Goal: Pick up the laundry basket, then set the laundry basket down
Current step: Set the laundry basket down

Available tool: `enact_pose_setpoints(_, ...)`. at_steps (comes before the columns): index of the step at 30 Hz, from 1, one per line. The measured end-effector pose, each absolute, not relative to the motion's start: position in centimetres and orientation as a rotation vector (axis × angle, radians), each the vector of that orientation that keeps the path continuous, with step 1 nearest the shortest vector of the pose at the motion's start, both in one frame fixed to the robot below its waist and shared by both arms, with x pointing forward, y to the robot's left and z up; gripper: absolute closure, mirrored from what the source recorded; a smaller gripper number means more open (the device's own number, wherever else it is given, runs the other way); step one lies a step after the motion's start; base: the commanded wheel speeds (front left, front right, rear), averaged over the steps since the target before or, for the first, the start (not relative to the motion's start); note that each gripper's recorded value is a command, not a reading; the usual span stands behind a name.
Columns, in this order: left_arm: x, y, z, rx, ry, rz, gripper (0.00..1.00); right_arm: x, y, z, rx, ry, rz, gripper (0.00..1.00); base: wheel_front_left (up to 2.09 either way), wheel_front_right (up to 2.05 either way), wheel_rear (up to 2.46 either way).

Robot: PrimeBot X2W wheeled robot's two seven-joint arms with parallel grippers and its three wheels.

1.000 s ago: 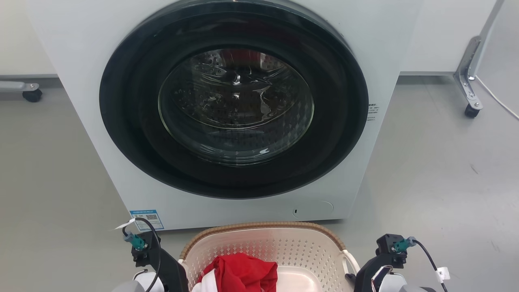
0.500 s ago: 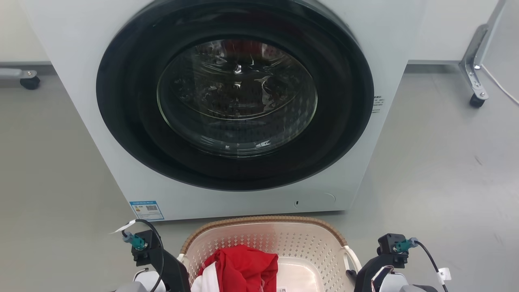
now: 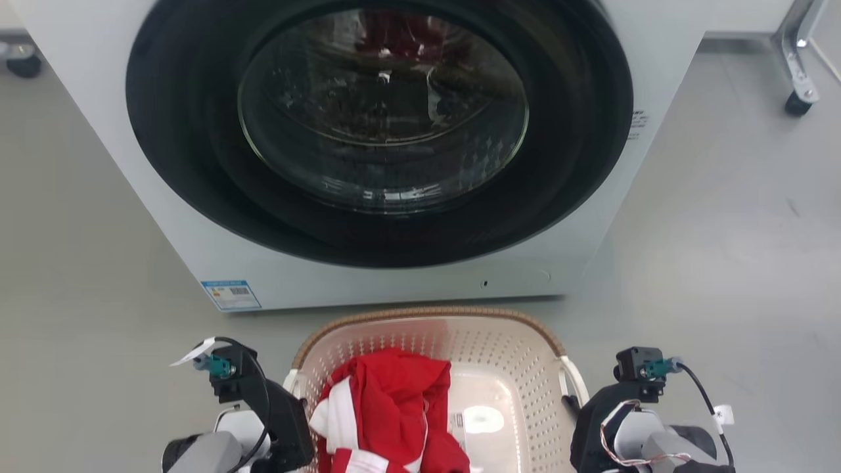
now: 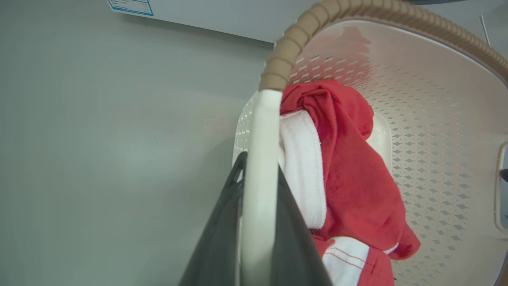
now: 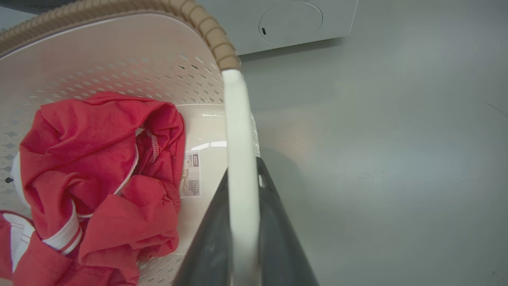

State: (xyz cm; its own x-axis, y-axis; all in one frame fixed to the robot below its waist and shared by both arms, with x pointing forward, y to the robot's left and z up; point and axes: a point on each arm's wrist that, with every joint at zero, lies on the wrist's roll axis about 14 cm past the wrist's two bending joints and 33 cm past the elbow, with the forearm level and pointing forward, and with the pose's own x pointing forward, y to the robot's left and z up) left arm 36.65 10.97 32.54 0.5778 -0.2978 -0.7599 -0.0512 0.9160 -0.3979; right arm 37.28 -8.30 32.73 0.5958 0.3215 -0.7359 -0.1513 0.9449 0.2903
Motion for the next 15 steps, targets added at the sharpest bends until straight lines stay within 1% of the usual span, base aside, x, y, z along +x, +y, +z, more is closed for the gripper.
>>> enact_pose_setpoints(15,40.3,11.6,29.1,-0.384,0.937,-0.121,1.00,41.3,-7.9,29.3,0.177,0.908,0.287,1.00,0.00,0.00,0.00)
